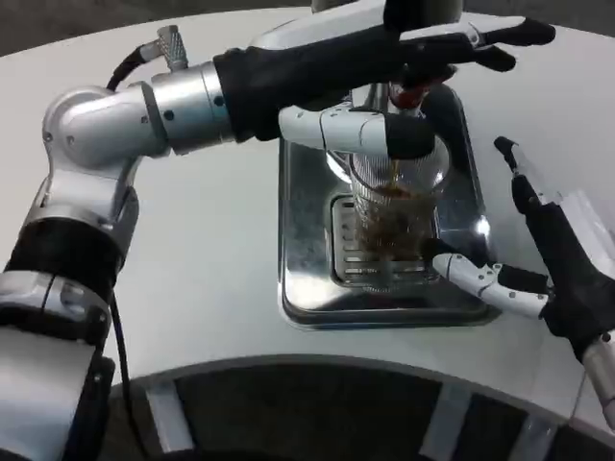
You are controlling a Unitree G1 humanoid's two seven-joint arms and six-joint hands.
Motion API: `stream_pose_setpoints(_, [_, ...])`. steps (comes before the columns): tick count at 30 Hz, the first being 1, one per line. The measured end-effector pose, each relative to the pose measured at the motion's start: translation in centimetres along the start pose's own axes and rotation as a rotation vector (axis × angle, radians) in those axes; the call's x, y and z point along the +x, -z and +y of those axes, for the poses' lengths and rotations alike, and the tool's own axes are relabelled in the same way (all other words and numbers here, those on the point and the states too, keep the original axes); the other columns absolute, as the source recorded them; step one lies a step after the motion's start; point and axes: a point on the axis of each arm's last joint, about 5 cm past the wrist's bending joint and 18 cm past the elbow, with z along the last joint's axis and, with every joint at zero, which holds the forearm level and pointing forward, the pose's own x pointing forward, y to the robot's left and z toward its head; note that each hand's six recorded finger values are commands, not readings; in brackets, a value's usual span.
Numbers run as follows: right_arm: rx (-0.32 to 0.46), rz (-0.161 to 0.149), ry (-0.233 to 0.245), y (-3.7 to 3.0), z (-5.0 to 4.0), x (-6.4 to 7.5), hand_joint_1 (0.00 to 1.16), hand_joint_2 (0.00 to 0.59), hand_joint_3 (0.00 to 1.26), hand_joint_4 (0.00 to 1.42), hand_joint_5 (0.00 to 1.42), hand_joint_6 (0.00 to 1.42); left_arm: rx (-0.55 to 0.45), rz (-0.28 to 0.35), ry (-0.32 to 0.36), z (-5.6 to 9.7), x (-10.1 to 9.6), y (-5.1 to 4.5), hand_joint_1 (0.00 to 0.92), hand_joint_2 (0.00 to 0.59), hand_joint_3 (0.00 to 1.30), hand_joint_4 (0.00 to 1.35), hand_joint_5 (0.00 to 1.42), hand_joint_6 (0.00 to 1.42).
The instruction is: Grasp the cup under the faucet to collect the drink, then remove the cup.
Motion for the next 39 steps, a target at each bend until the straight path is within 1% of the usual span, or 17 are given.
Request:
stream_pose_setpoints(2, [0.004,-0.014,0.004,-0.23,-0.06,0.3,0.52,0.21,0.0,0.0,0.0,0.0,0.001,0.0,-0.001,0.0,0.0,0.0,0.0,0.085,0.07,0.0,0.08,0.0])
stream_pose_setpoints(4, [0.007,-0.02,0.001,-0.32,-0.05,0.5,0.5,0.198,0.0,0.0,0.0,0.0,0.002,-0.001,-0.001,0.0,0.0,-0.01,0.0,0.085,0.07,0.0,0.08,0.0])
stream_pose_setpoints(8, [0.016,-0.017,-0.013,-0.22,0.1,0.8,0.5,0.2,0.0,0.0,0.0,0.0,0.005,0.0,-0.002,0.0,-0.1,-0.03,0.0,0.085,0.07,0.0,0.08,0.0])
stream_pose_setpoints(12, [0.028,-0.042,-0.019,-0.67,0.15,1.3,0.49,0.197,0.0,0.0,0.0,0.0,0.005,0.001,-0.008,0.0,-0.1,-0.03,0.0,0.085,0.07,0.0,0.08,0.0])
stream_pose_setpoints(13, [0.032,-0.048,-0.022,-0.79,0.19,1.4,0.47,0.185,0.0,0.0,0.0,0.0,0.007,0.001,-0.008,0.0,-0.2,-0.04,0.0,0.085,0.07,0.0,0.08,0.0])
stream_pose_setpoints(14, [0.033,-0.051,-0.026,-0.85,0.26,1.6,0.46,0.188,0.0,0.0,0.0,0.0,0.008,0.001,-0.008,0.0,-0.2,-0.06,0.0,0.085,0.07,0.0,0.08,0.0])
stream_pose_setpoints(19, [0.037,-0.056,-0.048,-1.06,0.64,2.0,0.45,0.187,0.0,0.0,0.0,0.0,0.012,0.003,-0.01,0.1,-0.3,-0.1,0.0,0.085,0.07,0.0,0.09,0.0])
stream_pose_setpoints(27, [0.049,-0.06,-0.073,-1.43,1.02,2.7,0.43,0.18,0.0,0.0,0.0,0.0,0.011,0.005,-0.013,0.1,-0.3,-0.08,0.0,0.085,0.08,0.0,0.09,0.0])
stream_pose_setpoints(34, [0.052,-0.055,-0.089,-1.45,1.27,3.1,0.42,0.177,0.0,0.0,0.0,0.0,0.009,0.007,-0.016,0.0,-0.3,-0.05,0.0,0.088,0.08,0.0,0.09,0.0])
stream_pose_setpoints(39, [0.06,-0.062,-0.092,-1.6,1.28,3.3,0.41,0.175,0.0,0.0,0.0,0.0,0.009,0.008,-0.016,0.0,-0.3,-0.04,0.0,0.088,0.08,0.0,0.09,0.0])
